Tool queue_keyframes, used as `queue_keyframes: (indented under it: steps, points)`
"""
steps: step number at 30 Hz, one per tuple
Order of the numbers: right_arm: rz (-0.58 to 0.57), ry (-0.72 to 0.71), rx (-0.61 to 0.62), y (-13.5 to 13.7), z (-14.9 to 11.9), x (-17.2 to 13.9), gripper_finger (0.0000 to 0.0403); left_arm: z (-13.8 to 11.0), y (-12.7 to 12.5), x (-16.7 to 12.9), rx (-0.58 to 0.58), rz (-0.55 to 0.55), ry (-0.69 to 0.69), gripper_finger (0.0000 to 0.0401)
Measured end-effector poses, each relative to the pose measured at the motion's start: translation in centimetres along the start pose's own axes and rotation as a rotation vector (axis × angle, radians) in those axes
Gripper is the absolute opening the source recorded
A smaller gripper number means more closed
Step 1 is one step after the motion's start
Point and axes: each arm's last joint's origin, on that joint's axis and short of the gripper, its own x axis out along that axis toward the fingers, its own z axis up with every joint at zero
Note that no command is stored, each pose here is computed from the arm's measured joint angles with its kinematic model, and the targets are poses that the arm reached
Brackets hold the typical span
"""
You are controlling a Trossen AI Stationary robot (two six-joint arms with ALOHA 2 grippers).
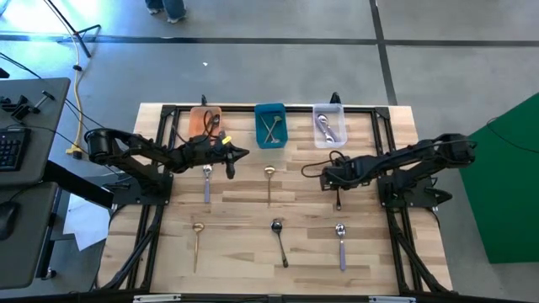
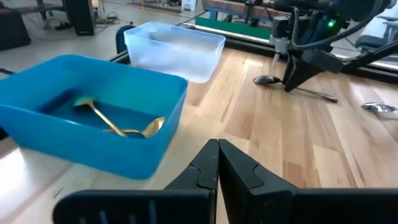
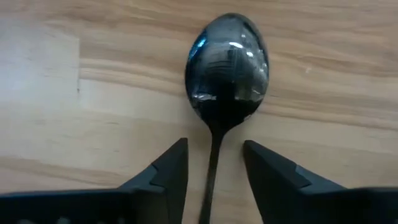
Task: Sort silverware by color (type)
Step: Put the top black spoon into the orange bin
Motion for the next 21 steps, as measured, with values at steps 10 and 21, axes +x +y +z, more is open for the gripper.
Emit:
queue_keyframes:
  steps: [10,21]
  points:
    - [0.077,-0.134,-0.154,1.9,1.0,-1.0,0.0009,-0.5,0.0,-0.4,-0.101,-0.009,0.005,0.0]
    - [0.555,-0.627,-0.488,7.3,4.5,-4.0,0.0003,0.9,-0.7,-0.5,-0.251,-0.142,-0.114,0.0003]
